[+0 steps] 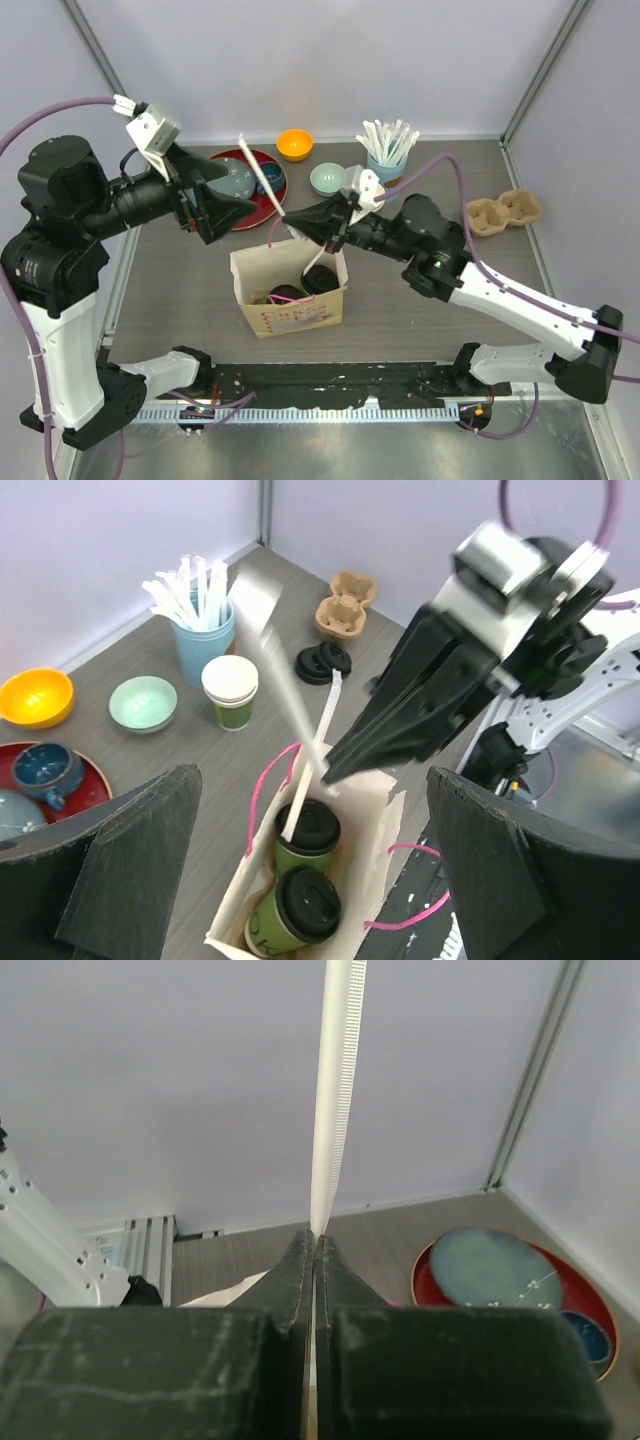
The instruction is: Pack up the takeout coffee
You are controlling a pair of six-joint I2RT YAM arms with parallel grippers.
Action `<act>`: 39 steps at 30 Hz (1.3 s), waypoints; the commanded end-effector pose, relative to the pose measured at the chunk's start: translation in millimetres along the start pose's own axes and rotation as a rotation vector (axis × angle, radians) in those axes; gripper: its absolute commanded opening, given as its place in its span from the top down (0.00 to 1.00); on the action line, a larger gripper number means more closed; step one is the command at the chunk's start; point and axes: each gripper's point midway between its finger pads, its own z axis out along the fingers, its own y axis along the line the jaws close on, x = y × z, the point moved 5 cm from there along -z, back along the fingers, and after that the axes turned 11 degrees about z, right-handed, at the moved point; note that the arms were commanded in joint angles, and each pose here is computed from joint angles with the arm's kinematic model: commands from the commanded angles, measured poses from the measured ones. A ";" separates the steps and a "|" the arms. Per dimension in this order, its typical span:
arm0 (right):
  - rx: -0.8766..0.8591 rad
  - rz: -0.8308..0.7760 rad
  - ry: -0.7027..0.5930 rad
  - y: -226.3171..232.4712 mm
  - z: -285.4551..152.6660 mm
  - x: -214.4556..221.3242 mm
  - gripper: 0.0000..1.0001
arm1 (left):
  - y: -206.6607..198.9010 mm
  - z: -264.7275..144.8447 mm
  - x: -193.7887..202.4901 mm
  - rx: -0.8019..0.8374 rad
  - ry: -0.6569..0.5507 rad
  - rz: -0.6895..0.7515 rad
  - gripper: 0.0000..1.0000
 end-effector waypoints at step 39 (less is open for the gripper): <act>0.309 -0.114 0.101 -9.2 -47.2 -45.3 0.22 | 0.9 62.4 111.5 0.193 0.275 0.041 1.00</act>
